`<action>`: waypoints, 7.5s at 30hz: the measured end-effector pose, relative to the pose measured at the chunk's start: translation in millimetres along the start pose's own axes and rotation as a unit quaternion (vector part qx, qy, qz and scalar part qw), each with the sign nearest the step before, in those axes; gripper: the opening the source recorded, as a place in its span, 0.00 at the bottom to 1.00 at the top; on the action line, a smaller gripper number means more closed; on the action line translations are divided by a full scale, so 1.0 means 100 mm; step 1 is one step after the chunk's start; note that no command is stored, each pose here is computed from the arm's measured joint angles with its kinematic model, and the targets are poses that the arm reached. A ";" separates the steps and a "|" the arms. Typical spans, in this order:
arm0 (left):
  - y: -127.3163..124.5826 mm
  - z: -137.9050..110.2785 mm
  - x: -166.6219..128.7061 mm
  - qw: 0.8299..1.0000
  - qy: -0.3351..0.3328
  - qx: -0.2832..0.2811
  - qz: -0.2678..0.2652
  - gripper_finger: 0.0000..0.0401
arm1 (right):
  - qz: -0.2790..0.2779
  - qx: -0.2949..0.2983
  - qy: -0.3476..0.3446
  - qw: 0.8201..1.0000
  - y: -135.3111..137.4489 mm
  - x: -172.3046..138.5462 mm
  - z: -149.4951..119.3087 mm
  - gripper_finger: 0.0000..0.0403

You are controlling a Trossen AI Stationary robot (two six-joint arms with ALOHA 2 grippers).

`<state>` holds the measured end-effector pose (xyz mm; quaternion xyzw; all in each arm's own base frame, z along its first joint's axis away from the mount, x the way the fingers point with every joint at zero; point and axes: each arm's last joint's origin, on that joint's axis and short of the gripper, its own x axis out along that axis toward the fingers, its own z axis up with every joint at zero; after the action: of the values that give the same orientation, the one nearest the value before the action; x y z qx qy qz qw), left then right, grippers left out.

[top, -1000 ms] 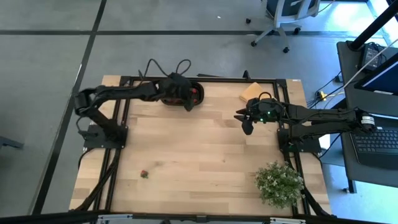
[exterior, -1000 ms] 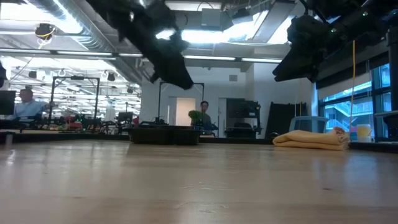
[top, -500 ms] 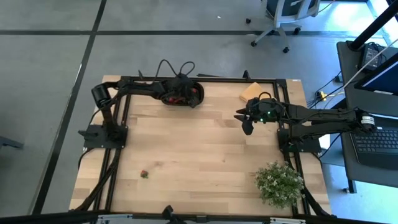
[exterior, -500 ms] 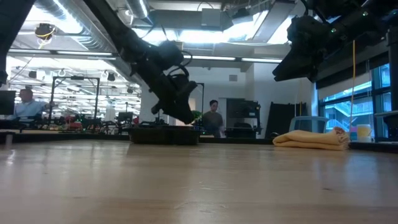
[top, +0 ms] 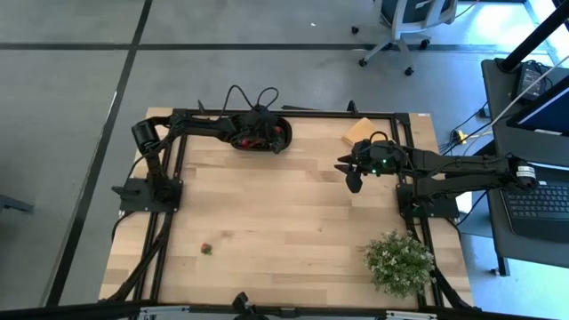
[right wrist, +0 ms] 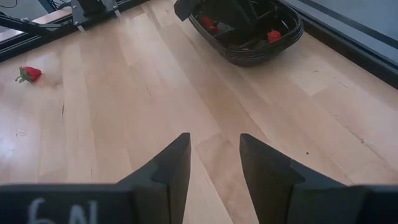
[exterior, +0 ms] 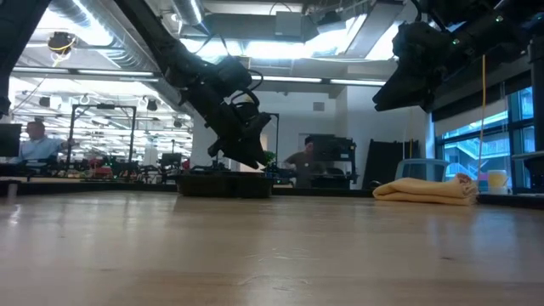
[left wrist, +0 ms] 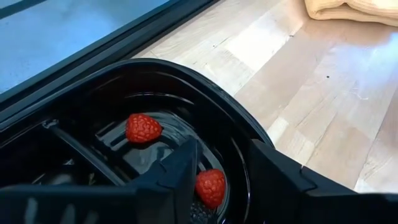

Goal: Pick and placing Produce into tupperware
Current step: Put the strawberry into the black bin

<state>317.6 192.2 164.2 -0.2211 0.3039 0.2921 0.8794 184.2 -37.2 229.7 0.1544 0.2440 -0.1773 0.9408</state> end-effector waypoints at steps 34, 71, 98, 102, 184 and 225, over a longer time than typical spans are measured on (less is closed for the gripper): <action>-0.96 -0.34 -2.22 0.946 0.074 0.259 -0.183 0.35 | 0.000 0.002 -0.002 1.000 0.00 0.00 0.00 0.35; -1.61 -1.96 -2.80 0.845 0.286 0.383 -0.241 0.60 | 0.001 0.005 -0.004 1.000 0.00 0.00 0.01 0.35; -1.62 -2.79 -2.19 0.807 0.339 0.452 -0.174 0.60 | 0.001 0.025 -0.004 1.000 0.00 0.00 0.01 0.35; -1.64 -2.84 -2.14 0.807 0.339 0.453 -0.171 0.58 | 0.001 0.030 -0.004 1.000 0.00 0.00 0.01 0.35; -0.67 -1.30 -1.92 0.928 0.316 0.157 -0.119 0.11 | 0.001 0.014 -0.002 1.000 0.00 0.00 0.00 0.35; -0.77 -1.61 -1.96 0.915 0.391 0.093 0.036 0.67 | 0.001 0.015 -0.004 1.000 0.00 0.00 0.01 0.35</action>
<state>175.5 -29.9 194.8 -0.2234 0.6570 0.1843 0.6960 184.7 -37.3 230.4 0.1677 0.2374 -0.1805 0.9396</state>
